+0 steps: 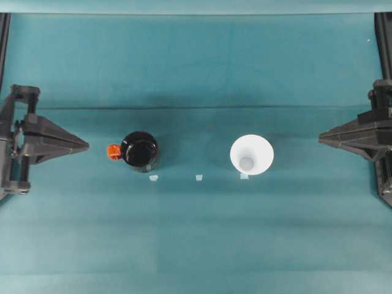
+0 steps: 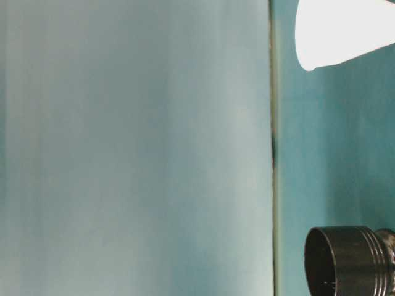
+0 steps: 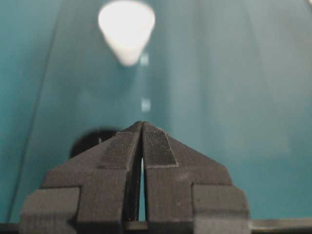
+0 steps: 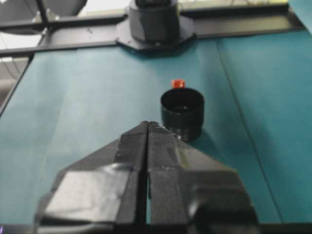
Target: Put the paper cup into the moved red handle cup holder.
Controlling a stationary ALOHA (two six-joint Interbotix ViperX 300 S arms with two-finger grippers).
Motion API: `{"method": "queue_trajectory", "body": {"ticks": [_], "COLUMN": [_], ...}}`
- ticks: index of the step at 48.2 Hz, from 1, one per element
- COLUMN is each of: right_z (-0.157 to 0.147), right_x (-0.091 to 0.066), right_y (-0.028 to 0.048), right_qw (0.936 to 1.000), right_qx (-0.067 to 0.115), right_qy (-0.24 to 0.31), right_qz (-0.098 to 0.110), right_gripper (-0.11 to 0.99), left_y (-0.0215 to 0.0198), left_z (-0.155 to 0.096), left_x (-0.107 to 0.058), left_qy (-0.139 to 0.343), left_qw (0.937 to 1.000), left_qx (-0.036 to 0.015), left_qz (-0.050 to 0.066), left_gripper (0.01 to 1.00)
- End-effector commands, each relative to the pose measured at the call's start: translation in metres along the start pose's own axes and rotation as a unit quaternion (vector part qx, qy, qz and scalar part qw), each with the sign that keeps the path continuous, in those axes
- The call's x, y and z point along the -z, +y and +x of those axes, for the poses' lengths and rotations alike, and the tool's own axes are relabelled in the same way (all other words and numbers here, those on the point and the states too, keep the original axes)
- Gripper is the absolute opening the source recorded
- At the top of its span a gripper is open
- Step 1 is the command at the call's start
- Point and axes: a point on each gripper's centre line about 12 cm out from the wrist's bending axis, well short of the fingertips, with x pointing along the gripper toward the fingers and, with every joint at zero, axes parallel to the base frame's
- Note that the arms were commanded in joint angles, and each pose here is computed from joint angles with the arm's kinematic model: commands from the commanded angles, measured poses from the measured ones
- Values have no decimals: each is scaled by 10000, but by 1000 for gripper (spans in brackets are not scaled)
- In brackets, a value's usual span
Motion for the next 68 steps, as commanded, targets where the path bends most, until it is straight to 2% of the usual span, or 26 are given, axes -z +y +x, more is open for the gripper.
{"method": "queue_trajectory", "body": {"ticks": [1,3,7,16,19,36,43,47,51,64,68], "right_z": [11,11,11,10,10,9,9,9,9,8,8], "right_x": [-31,-23,-11,4,9,25,24,24,24,37,44], "right_y": [-2,-6,-12,-16,-19,-22,-28,-28,-28,-29,-29], "right_qw": [10000,10000,9999,9998,9997,9995,9995,9995,9995,9993,9992], "right_qx": [16,26,44,56,65,77,92,93,93,96,98], "right_qy": [29,67,119,179,201,269,268,268,268,321,352], "right_qz": [55,56,58,98,130,131,141,133,133,134,134], "right_gripper": [-104,-104,-104,-104,-104,-104,-104,-104,-104,-104,-104], "left_y": [11,18,50,120,134,144,186,221,242,248,248], "left_z": [28,41,66,119,141,268,323,360,394,480,487], "left_x": [-21,13,64,39,59,222,286,313,361,484,489], "left_qy": [207,360,589,709,785,1318,1491,1587,1737,2075,2095], "left_qw": [9998,9993,9982,9971,9964,9907,9878,9859,9831,9764,9758], "left_qx": [-28,-46,-115,-255,-283,-294,-371,-435,-468,-473,-481], "left_qz": [-1,-31,-83,-142,-157,-189,-258,-311,-336,-356,-410], "left_gripper": [26,26,26,26,26,26,26,26,26,26,26]}}
